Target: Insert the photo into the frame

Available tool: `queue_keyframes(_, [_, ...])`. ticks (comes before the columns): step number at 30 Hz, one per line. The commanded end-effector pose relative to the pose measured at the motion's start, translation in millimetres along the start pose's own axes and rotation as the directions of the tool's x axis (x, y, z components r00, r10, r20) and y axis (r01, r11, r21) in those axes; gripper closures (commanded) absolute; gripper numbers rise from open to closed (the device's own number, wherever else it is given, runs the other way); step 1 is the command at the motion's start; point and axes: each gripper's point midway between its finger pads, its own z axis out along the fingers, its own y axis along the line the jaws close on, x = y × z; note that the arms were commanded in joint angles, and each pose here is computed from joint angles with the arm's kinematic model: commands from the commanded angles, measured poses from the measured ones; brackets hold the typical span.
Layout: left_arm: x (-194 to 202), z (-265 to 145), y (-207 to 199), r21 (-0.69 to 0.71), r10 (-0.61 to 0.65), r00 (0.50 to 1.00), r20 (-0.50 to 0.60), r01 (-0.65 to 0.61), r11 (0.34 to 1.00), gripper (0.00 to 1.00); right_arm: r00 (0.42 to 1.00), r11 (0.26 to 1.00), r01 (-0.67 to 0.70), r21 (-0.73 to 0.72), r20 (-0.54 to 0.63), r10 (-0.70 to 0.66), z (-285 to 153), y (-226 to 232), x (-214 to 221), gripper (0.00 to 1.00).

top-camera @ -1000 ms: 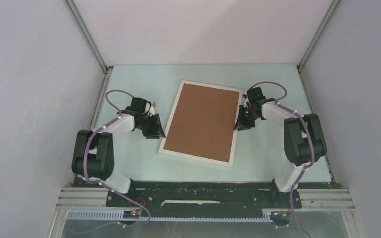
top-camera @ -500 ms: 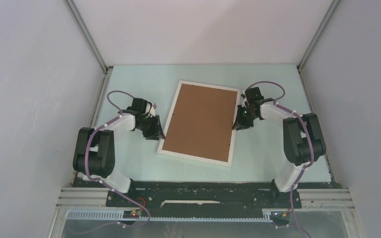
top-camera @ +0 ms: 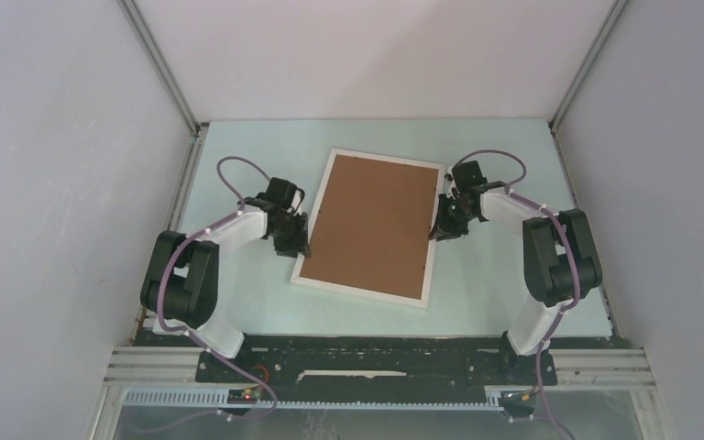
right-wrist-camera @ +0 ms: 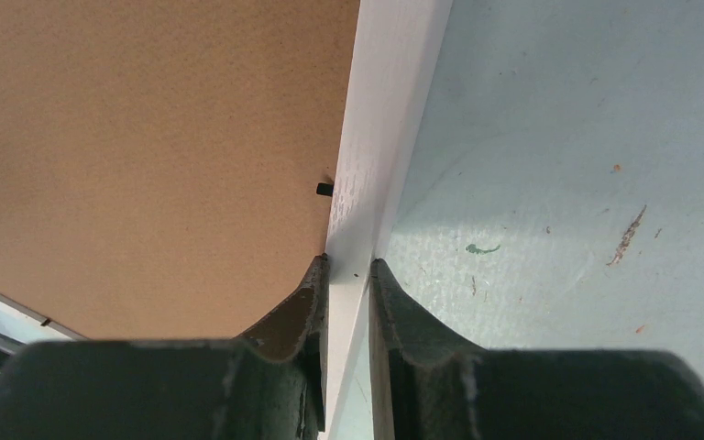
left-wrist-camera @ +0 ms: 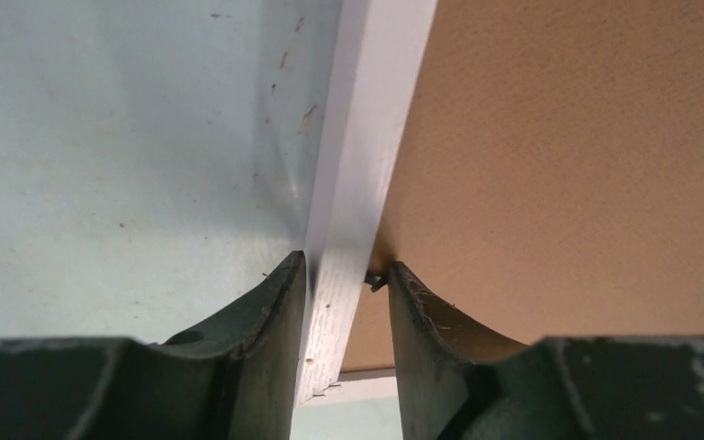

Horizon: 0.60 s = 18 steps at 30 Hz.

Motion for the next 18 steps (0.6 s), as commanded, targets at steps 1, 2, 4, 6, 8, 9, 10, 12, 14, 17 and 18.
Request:
queue_keyframes(1, [26,33,25,-0.204,0.009,0.998,-0.061,-0.021,0.979,0.64,0.997,0.998,0.06,-0.004,-0.046,-0.06,14,7,14,0.83])
queue_keyframes(2, [28,36,26,-0.219,0.012,0.998,-0.065,-0.026,0.975,0.65,0.997,0.998,0.061,-0.004,-0.045,-0.061,14,7,14,0.83])
queue_keyframes(4, [29,40,25,-0.261,0.038,0.997,-0.073,-0.055,0.964,0.65,0.997,0.998,0.063,-0.002,-0.046,-0.063,13,7,14,0.83])
queue_keyframes(6, [27,41,20,-0.268,0.055,0.996,-0.07,-0.072,0.961,0.66,0.997,0.998,0.064,-0.001,-0.047,-0.064,13,7,15,0.83])
queue_keyframes(8, [19,32,13,-0.254,0.071,0.997,-0.026,-0.075,0.964,0.62,0.997,0.998,0.065,-0.007,-0.049,-0.065,13,8,15,0.83])
queue_keyframes(9, [14,25,8,-0.238,0.08,0.997,-0.001,-0.078,0.968,0.57,0.997,0.998,0.063,-0.011,-0.052,-0.064,13,9,16,0.83])
queue_keyframes(10, [10,15,3,-0.216,0.088,0.996,0.021,-0.081,0.973,0.52,0.997,0.998,0.061,-0.02,-0.054,-0.062,13,10,16,0.83])
queue_keyframes(12, [-2,-12,-11,-0.159,0.1,0.991,0.093,-0.084,0.984,0.42,0.997,0.998,0.055,-0.037,-0.06,-0.057,14,12,17,0.79])
queue_keyframes(14, [-9,-33,-14,-0.122,0.074,0.986,0.147,-0.056,0.991,0.33,0.997,0.998,0.047,-0.04,-0.058,-0.05,13,13,16,0.74])
queue_keyframes(17, [-9,-49,-8,-0.06,-0.034,0.981,0.192,0.046,0.997,0.2,0.998,0.998,0.023,-0.062,-0.048,-0.026,11,16,18,0.64])
queue_keyframes(18, [-4,-49,-8,-0.015,-0.1,0.977,0.187,0.105,0.994,0.17,0.999,0.997,0.018,-0.076,-0.037,-0.021,9,18,17,0.57])
